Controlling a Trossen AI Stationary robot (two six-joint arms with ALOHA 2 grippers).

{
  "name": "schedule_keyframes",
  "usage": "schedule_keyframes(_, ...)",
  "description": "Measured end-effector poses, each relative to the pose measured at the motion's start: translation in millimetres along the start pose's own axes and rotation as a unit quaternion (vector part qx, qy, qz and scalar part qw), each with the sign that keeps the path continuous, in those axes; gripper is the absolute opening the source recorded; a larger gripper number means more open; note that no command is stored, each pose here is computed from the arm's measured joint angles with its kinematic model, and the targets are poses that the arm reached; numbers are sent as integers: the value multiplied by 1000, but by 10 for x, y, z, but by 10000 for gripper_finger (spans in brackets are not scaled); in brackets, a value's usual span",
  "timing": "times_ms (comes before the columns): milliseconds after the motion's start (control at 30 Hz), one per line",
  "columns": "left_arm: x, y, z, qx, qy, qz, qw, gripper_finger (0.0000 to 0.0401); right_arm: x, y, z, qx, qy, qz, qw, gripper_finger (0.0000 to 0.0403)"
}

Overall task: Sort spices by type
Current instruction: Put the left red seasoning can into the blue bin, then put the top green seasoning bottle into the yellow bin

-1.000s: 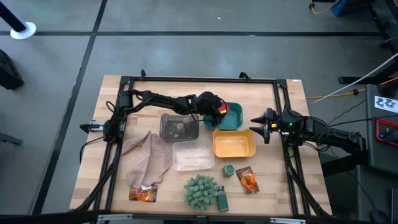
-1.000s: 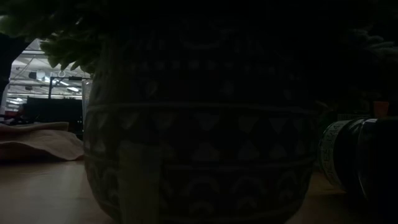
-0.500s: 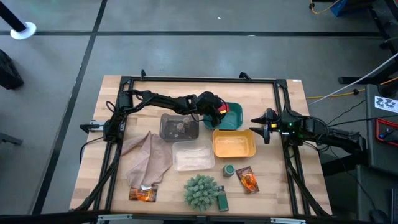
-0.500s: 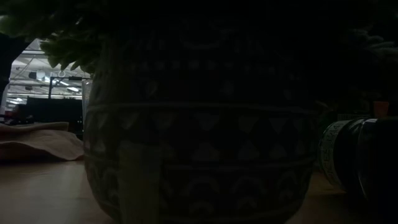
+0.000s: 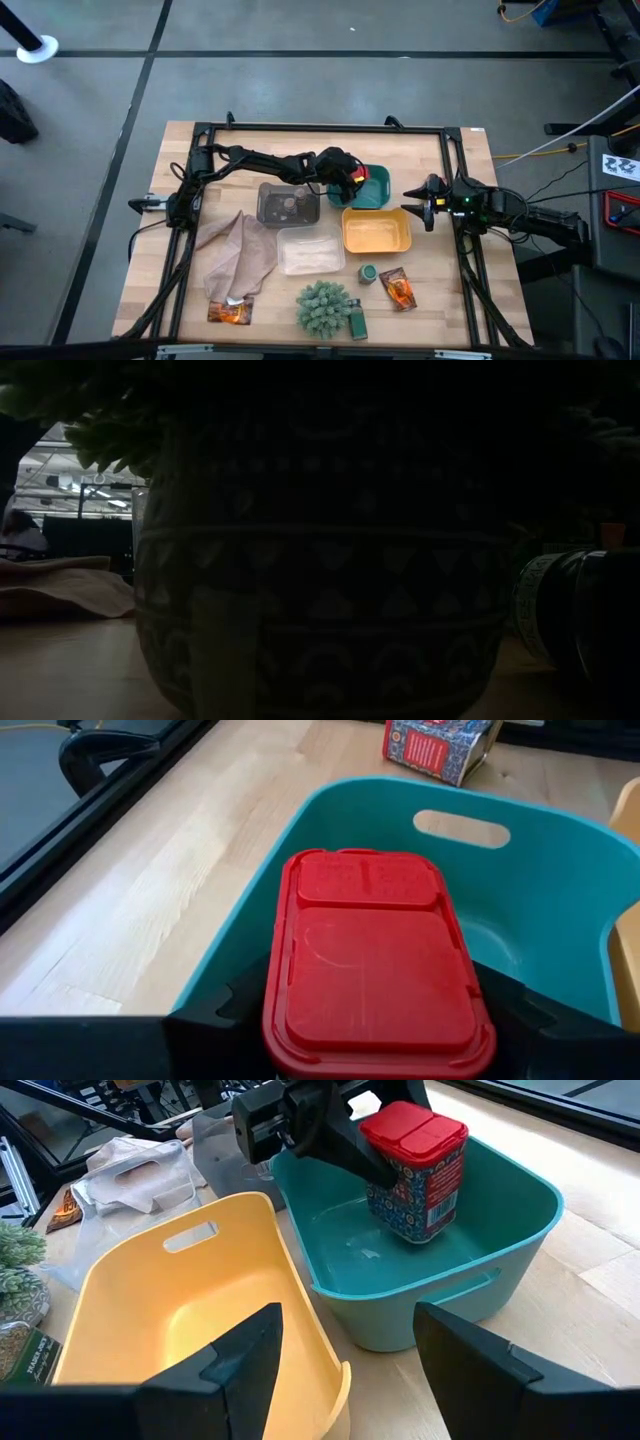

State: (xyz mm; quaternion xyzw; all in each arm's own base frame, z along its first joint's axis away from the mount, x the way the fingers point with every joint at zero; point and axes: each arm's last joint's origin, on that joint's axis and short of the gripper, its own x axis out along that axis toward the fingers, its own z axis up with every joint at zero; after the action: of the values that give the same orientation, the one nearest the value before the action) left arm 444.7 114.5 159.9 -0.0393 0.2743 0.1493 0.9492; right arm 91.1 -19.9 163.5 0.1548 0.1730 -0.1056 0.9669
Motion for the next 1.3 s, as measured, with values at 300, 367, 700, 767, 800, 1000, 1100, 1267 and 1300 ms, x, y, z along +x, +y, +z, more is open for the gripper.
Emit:
schedule_keyframes(300, 0, 0, 1, -3, -1, 0, 1000, 296, 0, 0, 0, 0, 0, 0, 1000, 227)
schedule_keyframes(367, 0, 0, 1, 3, -1, 0, 1000, 305, 0, 0, 0, 0, 0, 0, 1000, 227)
schedule_keyframes(700, -154, -31, 181, 32, -30, -42, 998, 310, 0, 1, 1, 0, 0, 0, 1000, 227)
schedule_keyframes(767, -214, -40, 232, 45, -35, -60, 997, 310, 0, 1, 1, 0, 0, 0, 1000, 227)
schedule_keyframes(800, -255, -45, 266, 49, -38, -72, 995, 310, 0, 1, 1, 0, 0, 0, 1000, 227)
schedule_keyframes(1000, -400, -123, 366, 63, -51, -207, 975, 310, 0, 1, 1, 0, 0, 0, 1000, 227)
schedule_keyframes(1100, -463, -174, 404, 54, -60, -305, 949, 310, 0, 1, 1, 0, 0, 1, 1000, 227)
schedule_keyframes(1267, -526, -308, 382, 55, -47, -433, 899, 310, 0, 1, 1, 0, 0, 0, 1000, 227)
schedule_keyframes(1300, -531, -343, 374, 56, -44, -437, 897, 310, 0, 1, 1, 0, 0, 0, 1000, 227)
